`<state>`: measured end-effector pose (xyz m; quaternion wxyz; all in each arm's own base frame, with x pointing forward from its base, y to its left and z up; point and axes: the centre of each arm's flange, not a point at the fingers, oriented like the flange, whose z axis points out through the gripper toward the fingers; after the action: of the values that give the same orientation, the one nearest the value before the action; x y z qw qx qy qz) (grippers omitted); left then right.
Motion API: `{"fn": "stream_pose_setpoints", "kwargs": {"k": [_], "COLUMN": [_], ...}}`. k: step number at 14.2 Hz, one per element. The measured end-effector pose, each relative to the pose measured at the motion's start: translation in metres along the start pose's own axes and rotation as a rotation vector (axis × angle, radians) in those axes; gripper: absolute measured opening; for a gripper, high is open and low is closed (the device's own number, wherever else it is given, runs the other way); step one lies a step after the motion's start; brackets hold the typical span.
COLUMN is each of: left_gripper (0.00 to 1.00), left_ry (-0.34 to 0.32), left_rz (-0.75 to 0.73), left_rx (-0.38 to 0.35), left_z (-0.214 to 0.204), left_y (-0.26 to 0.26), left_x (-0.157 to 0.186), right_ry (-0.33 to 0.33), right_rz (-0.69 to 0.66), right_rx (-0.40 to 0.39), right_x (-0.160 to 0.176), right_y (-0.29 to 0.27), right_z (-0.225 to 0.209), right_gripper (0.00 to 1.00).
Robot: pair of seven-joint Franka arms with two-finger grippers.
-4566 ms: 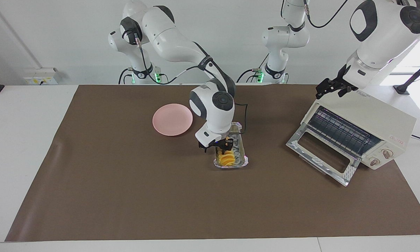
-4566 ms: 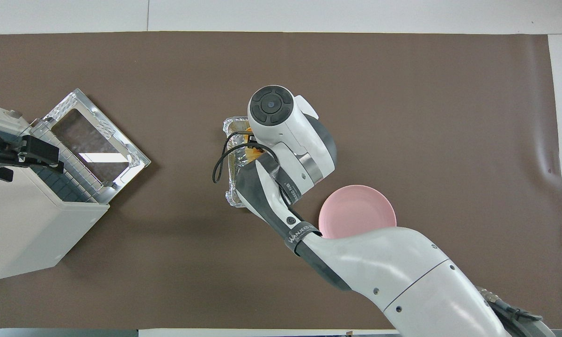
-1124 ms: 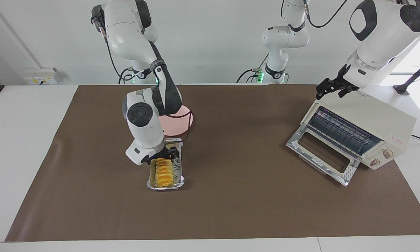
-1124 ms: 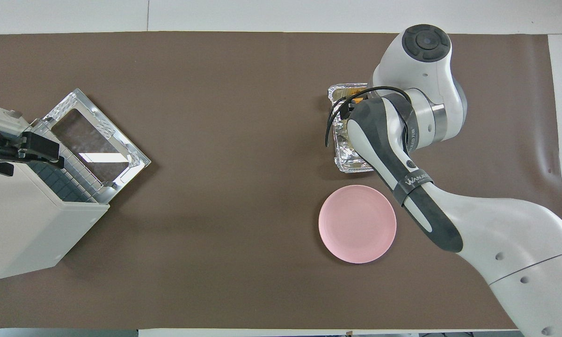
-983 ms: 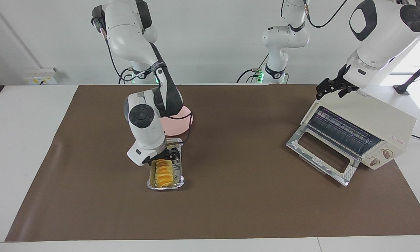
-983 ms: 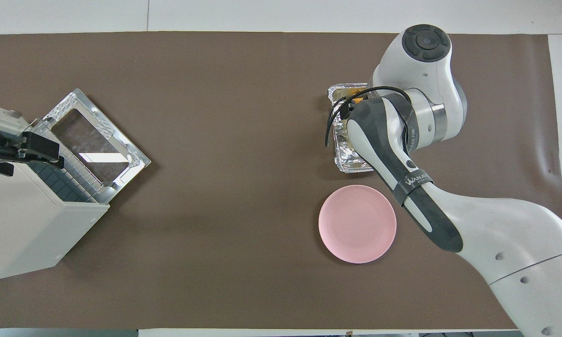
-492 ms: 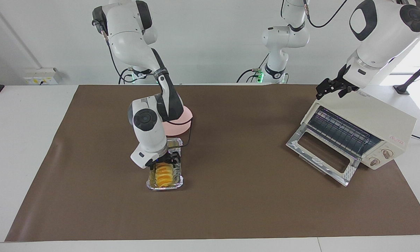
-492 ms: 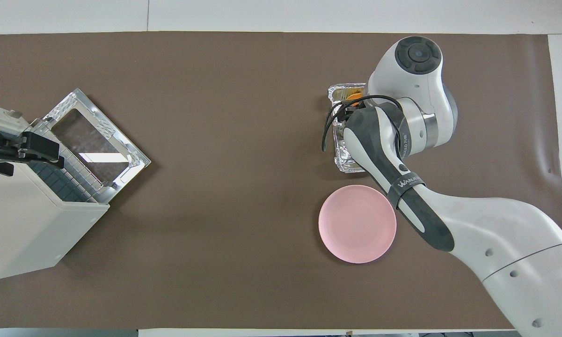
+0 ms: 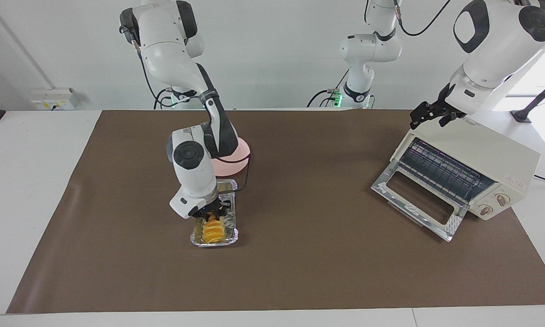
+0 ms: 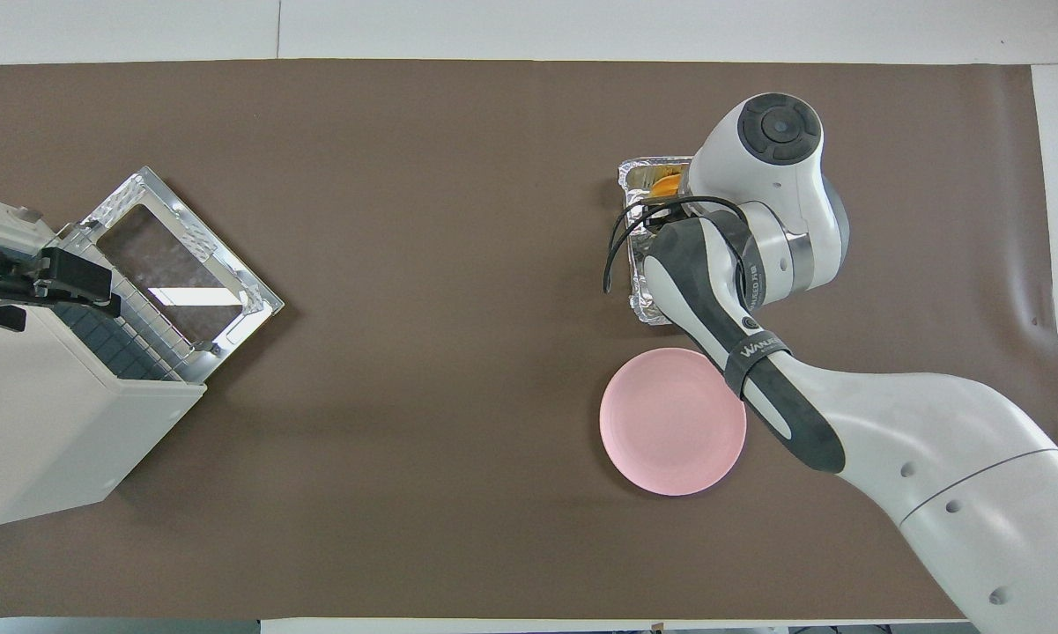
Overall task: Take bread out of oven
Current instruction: 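Lower the right gripper into the tray and grasp the bread slices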
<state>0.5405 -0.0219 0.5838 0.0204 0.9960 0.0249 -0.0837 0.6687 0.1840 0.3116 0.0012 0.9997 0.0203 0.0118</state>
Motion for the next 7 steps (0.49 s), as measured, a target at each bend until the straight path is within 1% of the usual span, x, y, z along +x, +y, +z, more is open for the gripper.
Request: {"fn": "stream_pose_setpoints", "kwargs": {"k": [1,2,4,7], "left_gripper": [1.0,1.0,1.0,1.0], "left_ry": [0.0,0.0,0.0,0.0], "left_rz": [0.0,0.0,0.0,0.0], "left_rx": [0.0,0.0,0.0,0.0], "left_z": [0.0,0.0,0.0,0.0], "left_y": [0.0,0.0,0.0,0.0], "left_x": [0.0,0.0,0.0,0.0], "right_ry": [0.001,0.003,0.001,-0.018], "right_rz": [0.0,0.0,0.001,0.005], "right_rx": [0.0,0.001,0.0,-0.006], "right_x": [0.0,0.001,0.002,0.006], "right_y": [0.0,0.0,0.0,0.001], "right_z": [-0.001,-0.002,-0.008,-0.024], "right_gripper": [0.19,0.17,0.09,0.09]}}
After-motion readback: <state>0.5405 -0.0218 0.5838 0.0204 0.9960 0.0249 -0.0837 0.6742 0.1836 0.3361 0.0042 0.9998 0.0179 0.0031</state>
